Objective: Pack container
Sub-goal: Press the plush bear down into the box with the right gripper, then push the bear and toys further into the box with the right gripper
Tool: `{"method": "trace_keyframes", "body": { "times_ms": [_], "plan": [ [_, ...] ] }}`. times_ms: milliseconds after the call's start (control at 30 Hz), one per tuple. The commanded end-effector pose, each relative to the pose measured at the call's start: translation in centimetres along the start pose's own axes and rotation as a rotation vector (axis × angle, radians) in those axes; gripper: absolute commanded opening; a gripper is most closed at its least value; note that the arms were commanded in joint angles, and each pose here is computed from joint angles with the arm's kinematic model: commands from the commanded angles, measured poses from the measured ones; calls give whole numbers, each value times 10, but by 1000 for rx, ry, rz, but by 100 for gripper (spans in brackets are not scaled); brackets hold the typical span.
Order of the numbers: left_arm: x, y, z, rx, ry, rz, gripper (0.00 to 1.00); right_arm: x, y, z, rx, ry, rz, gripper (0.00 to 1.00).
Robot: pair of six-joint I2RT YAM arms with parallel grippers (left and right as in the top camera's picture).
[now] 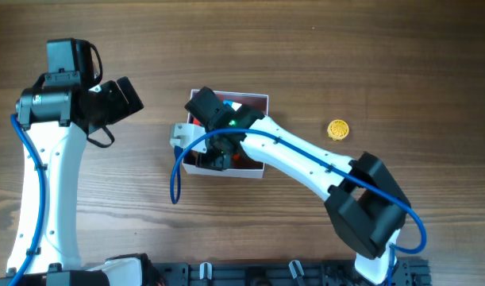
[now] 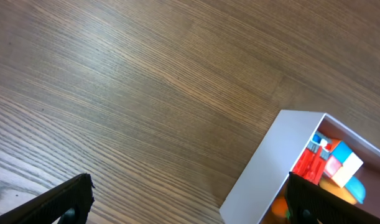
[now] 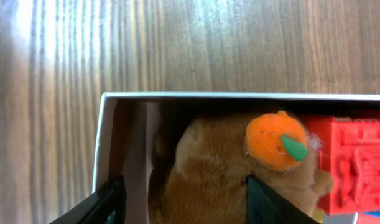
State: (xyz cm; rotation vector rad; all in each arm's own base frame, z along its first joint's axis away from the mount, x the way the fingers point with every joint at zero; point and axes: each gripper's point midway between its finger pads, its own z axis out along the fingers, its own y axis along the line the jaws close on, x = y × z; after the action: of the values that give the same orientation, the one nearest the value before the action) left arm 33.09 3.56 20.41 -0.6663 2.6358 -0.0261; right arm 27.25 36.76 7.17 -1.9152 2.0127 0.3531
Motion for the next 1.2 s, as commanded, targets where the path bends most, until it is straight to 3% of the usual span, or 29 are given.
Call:
{"method": "trace_keyframes", "body": {
  "times_ms": [0, 433, 867, 1167],
  "plan": [
    [3, 0, 4, 7, 19, 8, 100, 1, 15, -10, -24, 7, -13, 61],
    [3, 0, 4, 7, 18, 8, 100, -7, 4, -52, 88, -20, -43, 66],
    [3, 0, 4, 7, 18, 8, 100, 57, -25, -58, 105, 121, 246, 66],
    [1, -1, 4, 10, 12, 8, 100, 78, -5, -24, -6, 116, 251, 69]
  ]
}}
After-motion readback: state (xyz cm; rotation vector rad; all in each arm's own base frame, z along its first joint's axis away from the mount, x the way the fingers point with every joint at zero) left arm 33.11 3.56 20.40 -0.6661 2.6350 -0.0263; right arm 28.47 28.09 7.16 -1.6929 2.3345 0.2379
